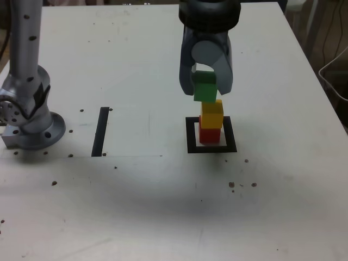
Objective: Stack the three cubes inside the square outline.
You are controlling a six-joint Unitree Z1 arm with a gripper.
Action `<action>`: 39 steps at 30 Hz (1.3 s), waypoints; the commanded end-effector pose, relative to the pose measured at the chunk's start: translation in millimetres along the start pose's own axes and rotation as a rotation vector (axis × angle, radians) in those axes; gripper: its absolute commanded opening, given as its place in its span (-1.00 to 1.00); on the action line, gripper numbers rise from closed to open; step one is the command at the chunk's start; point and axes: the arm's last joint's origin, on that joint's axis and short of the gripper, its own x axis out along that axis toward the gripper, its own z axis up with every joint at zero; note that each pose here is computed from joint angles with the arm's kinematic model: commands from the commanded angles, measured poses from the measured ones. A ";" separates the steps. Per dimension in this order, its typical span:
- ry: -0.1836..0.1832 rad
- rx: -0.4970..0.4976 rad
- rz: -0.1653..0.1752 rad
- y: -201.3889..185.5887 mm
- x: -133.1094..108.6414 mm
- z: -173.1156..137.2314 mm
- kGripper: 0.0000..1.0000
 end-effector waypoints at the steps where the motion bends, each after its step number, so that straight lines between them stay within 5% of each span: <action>1: -0.008 0.001 -0.005 0.5 -0.9 1.7 -0.65; 15: 0.020 0.003 -0.009 -0.9 11.4 12.8 -0.61; 39: 0.009 0.004 -0.011 3.5 18.9 17.7 -0.44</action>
